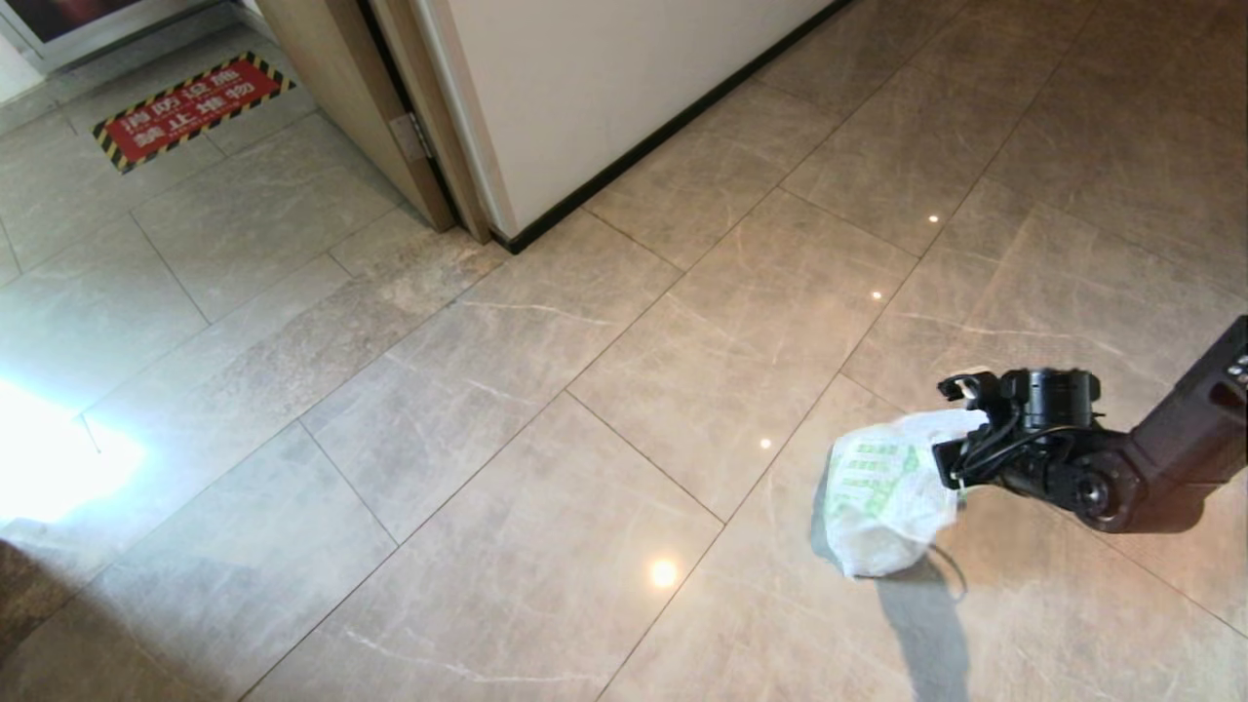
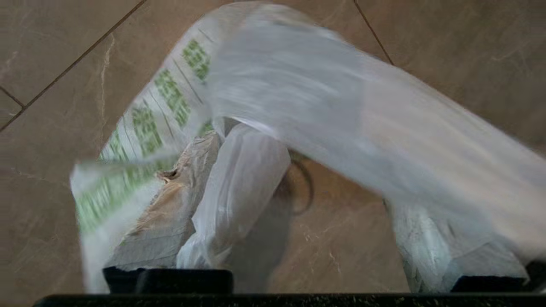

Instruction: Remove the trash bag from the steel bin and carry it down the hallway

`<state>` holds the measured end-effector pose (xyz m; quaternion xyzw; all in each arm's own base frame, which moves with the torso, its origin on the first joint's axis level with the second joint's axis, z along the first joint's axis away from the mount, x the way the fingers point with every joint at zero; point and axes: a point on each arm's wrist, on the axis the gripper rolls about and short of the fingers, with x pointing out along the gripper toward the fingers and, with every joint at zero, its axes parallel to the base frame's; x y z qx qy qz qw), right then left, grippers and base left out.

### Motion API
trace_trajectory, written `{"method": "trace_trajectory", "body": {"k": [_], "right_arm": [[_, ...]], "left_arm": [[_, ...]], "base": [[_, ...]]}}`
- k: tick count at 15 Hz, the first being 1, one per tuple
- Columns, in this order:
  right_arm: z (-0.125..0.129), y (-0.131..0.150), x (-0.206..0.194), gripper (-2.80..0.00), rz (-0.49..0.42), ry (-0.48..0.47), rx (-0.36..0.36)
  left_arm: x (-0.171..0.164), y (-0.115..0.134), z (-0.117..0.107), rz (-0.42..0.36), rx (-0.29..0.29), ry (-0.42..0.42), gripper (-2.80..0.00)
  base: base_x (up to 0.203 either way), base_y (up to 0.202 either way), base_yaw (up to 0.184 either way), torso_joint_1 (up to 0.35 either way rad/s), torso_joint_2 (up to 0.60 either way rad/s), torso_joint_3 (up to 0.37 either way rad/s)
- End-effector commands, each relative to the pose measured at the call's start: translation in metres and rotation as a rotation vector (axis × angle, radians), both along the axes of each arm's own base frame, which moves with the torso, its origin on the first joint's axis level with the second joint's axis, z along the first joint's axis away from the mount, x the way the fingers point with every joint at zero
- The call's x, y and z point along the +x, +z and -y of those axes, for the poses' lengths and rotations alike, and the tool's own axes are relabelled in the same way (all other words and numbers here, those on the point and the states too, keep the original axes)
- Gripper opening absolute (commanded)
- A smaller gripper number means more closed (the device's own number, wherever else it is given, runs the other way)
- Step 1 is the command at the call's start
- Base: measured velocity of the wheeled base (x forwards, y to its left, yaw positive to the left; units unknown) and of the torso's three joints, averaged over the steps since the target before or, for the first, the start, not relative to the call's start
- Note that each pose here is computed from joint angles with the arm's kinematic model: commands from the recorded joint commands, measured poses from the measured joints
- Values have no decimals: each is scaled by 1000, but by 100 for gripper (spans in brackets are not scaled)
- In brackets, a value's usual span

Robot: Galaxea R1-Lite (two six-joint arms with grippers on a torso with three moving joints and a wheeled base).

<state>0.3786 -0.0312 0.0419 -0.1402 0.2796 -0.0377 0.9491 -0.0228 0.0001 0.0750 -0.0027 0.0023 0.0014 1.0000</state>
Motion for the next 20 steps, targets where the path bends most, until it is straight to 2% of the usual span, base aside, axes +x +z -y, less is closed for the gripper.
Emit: {"method": "trace_trajectory", "body": {"k": [1, 4, 7, 10, 13, 16, 18, 20], "right_arm": [[3, 67, -31, 0, 39, -16, -1], [11, 101, -78, 0, -29, -56, 36], [8, 121, -127, 0, 8, -86, 94], [1, 125, -176, 0, 8, -87, 144], [-6, 125, -219, 0, 21, -84, 164], [-17, 123, -275, 0, 80, -57, 172], [-22, 114, -303, 0, 90, -33, 183], [-28, 109, -327, 0, 139, -4, 213]], "left_arm": [[0, 0, 0, 0, -1, 0, -280], [0, 0, 0, 0, -1, 0, -280], [0, 0, 0, 0, -1, 0, -280], [0, 0, 0, 0, -1, 0, -280], [0, 0, 0, 0, -1, 0, -280], [0, 0, 0, 0, -1, 0, -280], [0, 0, 0, 0, -1, 0, -280], [0, 0, 0, 0, -1, 0, -280]], "base": [[0, 0, 0, 0, 0, 0], [0, 0, 0, 0, 0, 0], [0, 0, 0, 0, 0, 0], [0, 0, 0, 0, 0, 0], [0, 0, 0, 0, 0, 0], [0, 0, 0, 0, 0, 0], [0, 0, 0, 0, 0, 0], [0, 0, 0, 0, 0, 0]]}}
